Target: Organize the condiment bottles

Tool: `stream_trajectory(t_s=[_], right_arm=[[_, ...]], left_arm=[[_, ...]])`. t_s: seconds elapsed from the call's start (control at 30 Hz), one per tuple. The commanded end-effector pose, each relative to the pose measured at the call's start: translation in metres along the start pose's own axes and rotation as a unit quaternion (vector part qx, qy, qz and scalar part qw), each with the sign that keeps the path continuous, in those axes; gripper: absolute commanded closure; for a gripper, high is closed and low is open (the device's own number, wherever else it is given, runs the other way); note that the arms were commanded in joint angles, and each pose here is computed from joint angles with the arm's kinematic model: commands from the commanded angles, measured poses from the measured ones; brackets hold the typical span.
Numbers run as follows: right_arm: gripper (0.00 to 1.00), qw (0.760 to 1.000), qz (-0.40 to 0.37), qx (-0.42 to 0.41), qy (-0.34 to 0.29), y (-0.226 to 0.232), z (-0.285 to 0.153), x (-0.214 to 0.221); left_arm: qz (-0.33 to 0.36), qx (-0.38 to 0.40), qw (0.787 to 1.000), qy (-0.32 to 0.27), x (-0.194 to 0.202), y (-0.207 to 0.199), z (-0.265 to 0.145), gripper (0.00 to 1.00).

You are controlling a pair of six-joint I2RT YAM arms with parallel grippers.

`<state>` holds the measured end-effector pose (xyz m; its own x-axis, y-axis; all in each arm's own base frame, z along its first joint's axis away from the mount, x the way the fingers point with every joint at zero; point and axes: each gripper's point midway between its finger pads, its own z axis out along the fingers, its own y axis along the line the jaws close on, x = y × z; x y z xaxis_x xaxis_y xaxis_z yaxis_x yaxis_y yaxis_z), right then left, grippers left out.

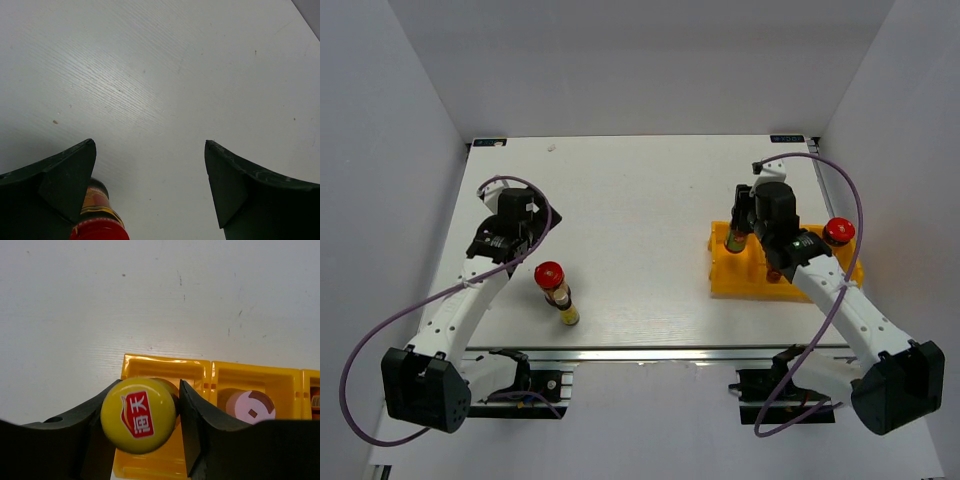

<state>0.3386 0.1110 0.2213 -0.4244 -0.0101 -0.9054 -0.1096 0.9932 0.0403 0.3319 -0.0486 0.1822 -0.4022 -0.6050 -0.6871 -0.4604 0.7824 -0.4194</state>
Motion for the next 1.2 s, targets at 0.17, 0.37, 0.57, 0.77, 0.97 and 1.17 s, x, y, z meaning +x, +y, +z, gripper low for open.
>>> stream_trajectory(t_s=[0.17,0.37,0.57,0.77,0.97,1.17], right_arm=[[0.83,0.997,0.037,0.012,-0.06,-0.01,0.029,-0.036],[0.78,0.998,0.042,0.009,-0.038,-0.01,0.05,-0.022],[0.71,0.998,0.041,0.008,-0.051,-0.01,0.064,-0.018],[0.55,0.999,0.044,0.019,-0.022,-0.012,0.069,-0.005],[0.15,0.999,0.045,0.014,-0.026,-0.012,0.053,-0.014],[0.11,0.998,0.035,-0.049,-0.003,0.007,0.031,-0.018]], left_arm=[[0.003,0.018,1.0,-0.008,-0.006,-0.009,0.002,0.02],[0.007,0.013,1.0,-0.007,-0.007,-0.008,0.0,0.02],[-0.002,0.009,1.0,-0.001,-0.004,-0.006,0.0,0.02],[-0.002,0.008,1.0,-0.003,-0.006,-0.006,-0.003,0.02],[-0.005,0.006,1.0,-0.003,-0.007,-0.003,-0.008,0.02],[-0.013,-0.003,1.0,-0.007,-0.008,0.003,-0.015,0.02]])
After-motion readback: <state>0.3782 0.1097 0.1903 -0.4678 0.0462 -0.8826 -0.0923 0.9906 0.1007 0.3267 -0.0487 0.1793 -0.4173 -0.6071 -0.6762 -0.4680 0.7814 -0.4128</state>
